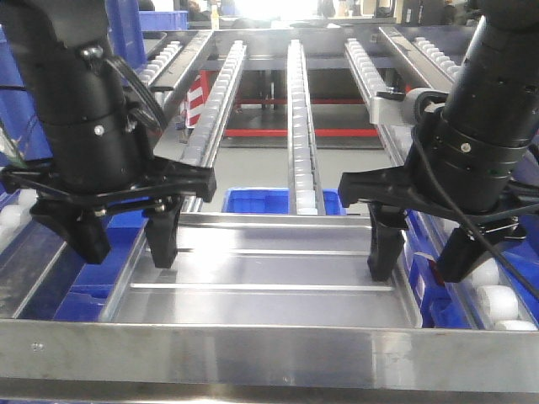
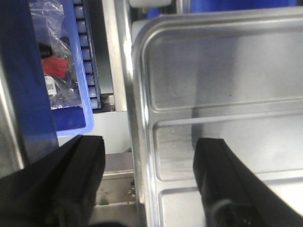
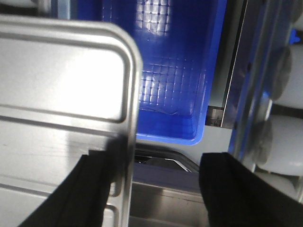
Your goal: Grab silver tray and stack on right shelf
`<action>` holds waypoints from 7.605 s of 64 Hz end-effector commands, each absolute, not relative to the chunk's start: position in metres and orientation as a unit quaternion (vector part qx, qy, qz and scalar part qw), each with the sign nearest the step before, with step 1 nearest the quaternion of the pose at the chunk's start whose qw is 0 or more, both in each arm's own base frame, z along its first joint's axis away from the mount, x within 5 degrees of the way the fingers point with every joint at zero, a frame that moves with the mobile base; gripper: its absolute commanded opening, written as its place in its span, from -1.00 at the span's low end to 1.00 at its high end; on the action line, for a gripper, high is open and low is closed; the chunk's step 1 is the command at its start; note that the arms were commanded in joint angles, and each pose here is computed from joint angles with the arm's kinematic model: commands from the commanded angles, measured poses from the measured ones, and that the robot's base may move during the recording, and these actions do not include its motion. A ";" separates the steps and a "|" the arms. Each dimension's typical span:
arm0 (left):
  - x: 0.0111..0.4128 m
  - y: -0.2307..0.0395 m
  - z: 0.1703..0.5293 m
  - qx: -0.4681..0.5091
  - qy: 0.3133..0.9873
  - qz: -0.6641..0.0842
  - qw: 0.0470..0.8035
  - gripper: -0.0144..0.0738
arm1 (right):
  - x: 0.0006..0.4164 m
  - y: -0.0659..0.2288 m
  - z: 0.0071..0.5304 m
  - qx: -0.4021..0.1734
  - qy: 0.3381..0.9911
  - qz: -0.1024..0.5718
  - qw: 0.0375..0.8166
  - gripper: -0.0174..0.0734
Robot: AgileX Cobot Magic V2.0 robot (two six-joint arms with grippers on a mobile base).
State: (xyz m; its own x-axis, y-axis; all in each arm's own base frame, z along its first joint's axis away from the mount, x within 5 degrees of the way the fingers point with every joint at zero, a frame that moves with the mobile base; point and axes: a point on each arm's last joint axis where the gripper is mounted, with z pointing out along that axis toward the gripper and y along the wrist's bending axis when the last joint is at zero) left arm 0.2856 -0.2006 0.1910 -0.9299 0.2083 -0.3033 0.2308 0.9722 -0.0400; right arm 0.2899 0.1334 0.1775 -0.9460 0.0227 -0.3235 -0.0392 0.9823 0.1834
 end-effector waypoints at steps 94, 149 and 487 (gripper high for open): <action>0.293 -0.200 0.266 0.109 0.967 -0.047 0.224 -0.88 | 0.286 0.131 0.255 -0.019 0.965 0.117 0.232 -0.49; 0.196 -0.163 0.394 0.136 0.937 -0.101 0.305 -0.88 | 0.204 0.094 0.349 -0.029 0.946 0.135 0.295 -0.49; 0.195 -0.163 0.389 0.136 0.945 -0.089 0.284 -0.88 | 0.203 0.093 0.348 -0.029 0.948 0.132 0.287 -0.49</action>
